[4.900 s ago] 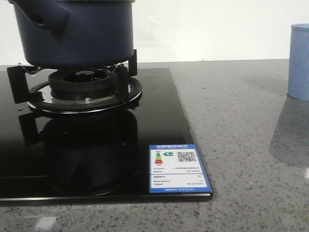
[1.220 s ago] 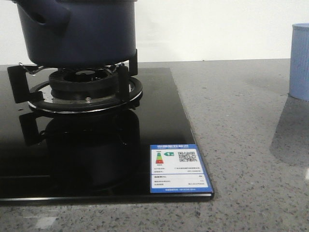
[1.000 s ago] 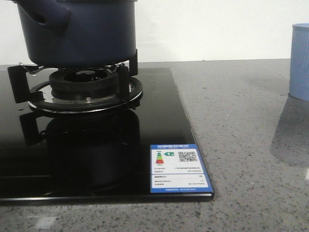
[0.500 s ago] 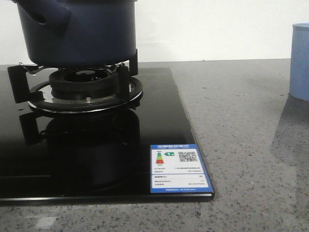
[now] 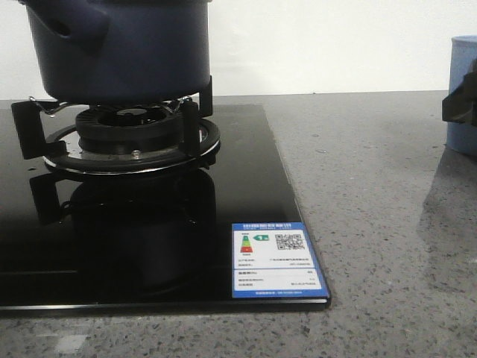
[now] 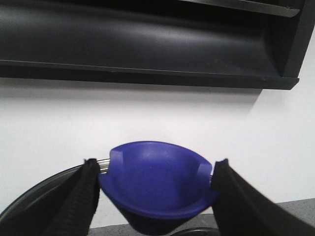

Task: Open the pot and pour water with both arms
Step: 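Grasp the light blue ribbed cup with right gripper and lift it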

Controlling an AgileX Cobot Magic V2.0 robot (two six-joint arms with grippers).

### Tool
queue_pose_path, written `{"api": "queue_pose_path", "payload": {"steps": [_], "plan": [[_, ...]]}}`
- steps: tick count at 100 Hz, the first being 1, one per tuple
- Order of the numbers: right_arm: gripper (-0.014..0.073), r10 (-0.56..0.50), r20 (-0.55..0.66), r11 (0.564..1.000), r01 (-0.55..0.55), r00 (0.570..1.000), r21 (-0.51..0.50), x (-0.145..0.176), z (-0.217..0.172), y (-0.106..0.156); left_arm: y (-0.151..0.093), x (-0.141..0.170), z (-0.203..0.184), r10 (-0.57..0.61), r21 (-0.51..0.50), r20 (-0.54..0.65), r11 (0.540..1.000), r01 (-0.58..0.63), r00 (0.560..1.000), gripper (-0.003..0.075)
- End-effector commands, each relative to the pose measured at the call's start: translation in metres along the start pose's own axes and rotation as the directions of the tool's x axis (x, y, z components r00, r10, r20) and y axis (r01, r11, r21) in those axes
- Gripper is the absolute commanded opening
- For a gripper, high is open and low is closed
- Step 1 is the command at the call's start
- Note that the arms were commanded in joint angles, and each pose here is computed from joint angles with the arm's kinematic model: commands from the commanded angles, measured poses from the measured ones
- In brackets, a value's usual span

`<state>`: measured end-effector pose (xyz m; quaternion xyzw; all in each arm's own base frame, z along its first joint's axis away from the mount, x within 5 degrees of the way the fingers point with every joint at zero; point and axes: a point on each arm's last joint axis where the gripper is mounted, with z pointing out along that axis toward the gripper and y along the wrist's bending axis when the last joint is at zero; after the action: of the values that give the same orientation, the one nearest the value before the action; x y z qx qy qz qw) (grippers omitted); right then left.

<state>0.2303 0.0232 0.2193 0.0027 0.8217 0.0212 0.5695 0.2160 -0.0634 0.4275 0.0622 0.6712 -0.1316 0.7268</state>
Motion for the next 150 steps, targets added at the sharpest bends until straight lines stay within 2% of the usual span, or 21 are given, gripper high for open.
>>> {"api": "queue_pose_path", "payload": {"steps": [1,11,18,38,47,61,76,86,114,133,150], "plan": [[0.0622,-0.025,0.142,1.000,0.023,0.990,0.016,-0.018,0.004,0.000,0.003,-0.027,-0.009,0.002,-0.041,0.148,0.999,0.004,0.989,0.0377],[0.0619,-0.031,0.133,0.999,0.028,0.991,0.021,-0.014,0.009,0.000,0.003,-0.028,-0.009,0.002,-0.041,0.150,0.999,0.004,0.989,0.0377],[0.0584,-0.031,0.125,0.999,0.028,0.992,0.022,-0.013,0.011,0.000,0.003,-0.028,-0.009,0.002,-0.041,0.150,0.999,0.004,0.989,0.0377],[0.0329,-0.032,0.179,0.999,0.027,0.983,0.032,-0.017,0.010,-0.001,0.003,-0.028,-0.009,0.003,-0.042,0.151,0.999,0.004,0.988,0.0377],[0.0267,-0.032,0.184,0.999,0.026,0.982,0.033,-0.018,0.010,-0.001,0.003,-0.028,-0.009,0.003,-0.042,0.151,0.999,0.004,0.988,0.0377],[0.0267,-0.045,0.186,0.999,0.041,0.981,0.026,-0.018,0.009,0.000,0.003,-0.028,-0.009,0.003,-0.043,0.153,0.999,0.004,0.988,0.0377],[0.0267,-0.124,0.211,0.991,0.131,0.970,-0.018,-0.024,0.004,0.006,0.003,-0.028,-0.009,0.003,-0.043,0.153,0.999,0.004,0.988,0.0377],[0.0268,-0.137,0.224,0.987,0.151,0.965,-0.049,-0.035,-0.001,0.013,0.003,-0.028,-0.009,0.003,-0.043,0.153,0.999,0.004,0.988,0.0377],[0.0269,-0.145,0.211,0.968,0.183,0.967,-0.172,-0.088,-0.005,0.046,0.003,-0.028,-0.009,0.003,-0.043,0.153,0.999,0.004,0.988,0.0377],[0.0269,-0.148,0.261,0.951,0.209,0.954,-0.226,-0.132,-0.014,0.065,0.003,-0.028,-0.009,0.003,-0.043,0.153,0.999,0.004,0.988,0.0377],[0.0269,-0.242,0.256,0.921,0.305,0.936,-0.243,-0.162,-0.018,0.077,0.003,-0.028,-0.009,0.003,-0.043,0.153,0.999,0.004,0.988,0.0377]]}}
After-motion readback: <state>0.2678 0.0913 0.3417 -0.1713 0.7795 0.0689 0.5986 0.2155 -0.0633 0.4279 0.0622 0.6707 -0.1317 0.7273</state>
